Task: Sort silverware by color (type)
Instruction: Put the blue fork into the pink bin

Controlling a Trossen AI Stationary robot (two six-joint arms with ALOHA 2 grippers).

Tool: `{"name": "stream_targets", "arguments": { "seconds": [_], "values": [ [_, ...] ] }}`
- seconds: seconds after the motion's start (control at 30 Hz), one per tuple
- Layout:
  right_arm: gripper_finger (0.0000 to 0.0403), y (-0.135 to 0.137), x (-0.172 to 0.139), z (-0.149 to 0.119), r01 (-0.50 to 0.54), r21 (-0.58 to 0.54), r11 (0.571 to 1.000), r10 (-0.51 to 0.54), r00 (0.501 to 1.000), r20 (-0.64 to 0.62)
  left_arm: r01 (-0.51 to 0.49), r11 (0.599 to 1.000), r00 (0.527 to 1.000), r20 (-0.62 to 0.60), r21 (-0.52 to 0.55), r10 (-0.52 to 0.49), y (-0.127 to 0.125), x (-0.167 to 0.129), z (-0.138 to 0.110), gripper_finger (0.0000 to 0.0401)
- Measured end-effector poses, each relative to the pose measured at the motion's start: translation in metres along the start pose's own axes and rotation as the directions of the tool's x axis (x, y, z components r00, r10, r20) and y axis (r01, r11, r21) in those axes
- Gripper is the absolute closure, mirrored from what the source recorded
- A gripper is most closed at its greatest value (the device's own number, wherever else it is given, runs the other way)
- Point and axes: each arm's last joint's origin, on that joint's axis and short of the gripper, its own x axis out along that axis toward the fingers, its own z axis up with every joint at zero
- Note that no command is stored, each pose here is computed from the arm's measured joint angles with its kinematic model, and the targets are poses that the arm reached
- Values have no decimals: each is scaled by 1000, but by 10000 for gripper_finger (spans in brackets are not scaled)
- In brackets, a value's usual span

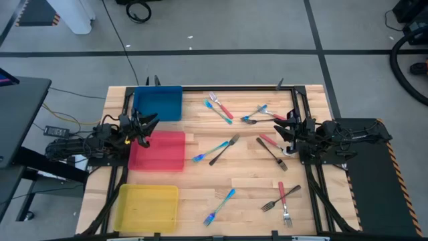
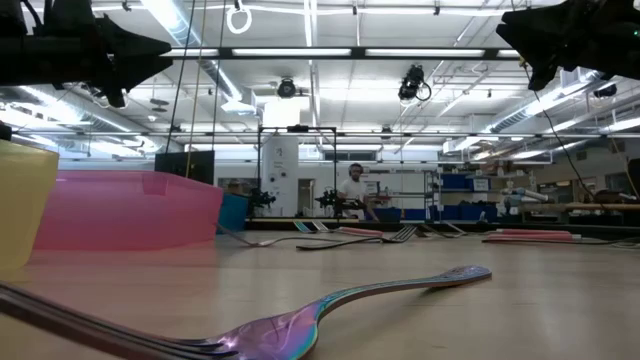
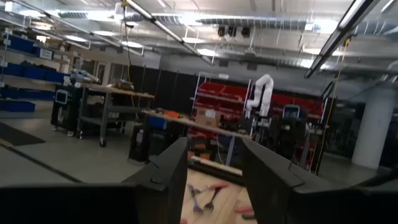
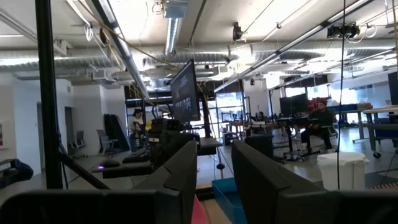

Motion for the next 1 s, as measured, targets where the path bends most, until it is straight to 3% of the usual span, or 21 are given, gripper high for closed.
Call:
{"name": "stream_targets", "arguments": {
  "seconds": [0.17,0.37,0.5,0.77,1.0],
  "values": [
    [289,0,1,1,0,39,999,-1,1000,11,0,1000,1000,-2,-2,0,0,0,0,237],
    [288,-1,2,1,61,32,998,-61,998,14,-4,999,1000,-18,-35,3,0,1,-2,247],
    [288,-3,2,1,105,16,994,-106,994,12,-16,1000,995,-95,-24,13,-3,8,0,252],
    [288,-3,2,2,125,-1,992,-125,992,17,-4,997,966,-258,73,22,-20,45,14,253],
    [288,-3,2,2,135,-6,991,-135,991,24,8,991,905,-421,136,51,-37,90,4,253]
  ]
}}
